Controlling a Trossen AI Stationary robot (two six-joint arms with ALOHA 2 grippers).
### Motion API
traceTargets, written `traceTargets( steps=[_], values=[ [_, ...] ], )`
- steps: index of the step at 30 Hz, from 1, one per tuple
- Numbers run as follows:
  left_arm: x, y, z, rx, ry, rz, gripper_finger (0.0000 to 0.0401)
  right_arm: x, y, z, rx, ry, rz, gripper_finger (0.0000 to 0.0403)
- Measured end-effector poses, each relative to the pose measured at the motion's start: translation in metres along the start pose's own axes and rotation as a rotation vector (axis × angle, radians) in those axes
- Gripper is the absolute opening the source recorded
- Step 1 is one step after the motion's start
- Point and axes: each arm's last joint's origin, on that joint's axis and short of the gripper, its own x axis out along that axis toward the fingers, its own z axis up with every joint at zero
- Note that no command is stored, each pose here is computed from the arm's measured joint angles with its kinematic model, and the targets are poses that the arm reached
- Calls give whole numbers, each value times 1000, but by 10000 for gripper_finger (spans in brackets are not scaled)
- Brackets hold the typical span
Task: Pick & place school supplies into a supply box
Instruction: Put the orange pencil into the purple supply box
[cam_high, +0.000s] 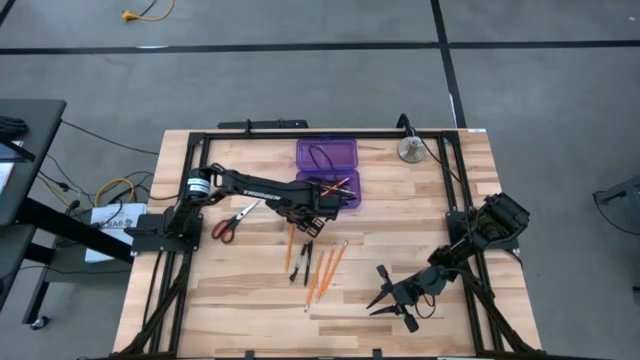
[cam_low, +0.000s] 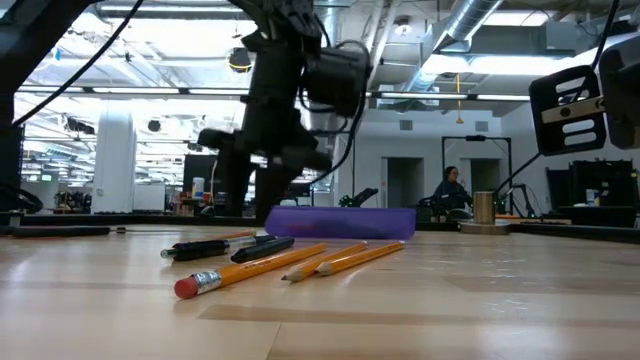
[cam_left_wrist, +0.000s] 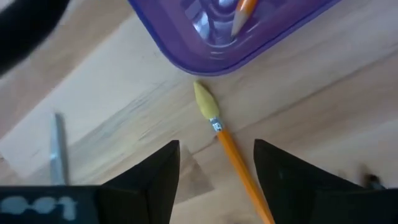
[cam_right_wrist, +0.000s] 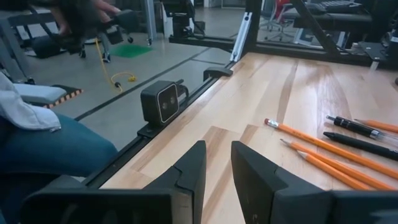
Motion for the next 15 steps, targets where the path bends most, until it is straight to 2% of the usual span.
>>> traceTargets(
  steps=[4, 8, 15],
  values=[
    [13, -2, -1, -16, -16, -28, 195, 0, 0, 0, -1, 3, 0, 72],
    [14, -6, 2, -18, -46, -74, 195, 0, 0, 0, -1, 4, 0, 72],
    [15, 0, 8, -54, -48, -51, 195, 0, 0, 0, -1, 4, 0, 72]
  ],
)
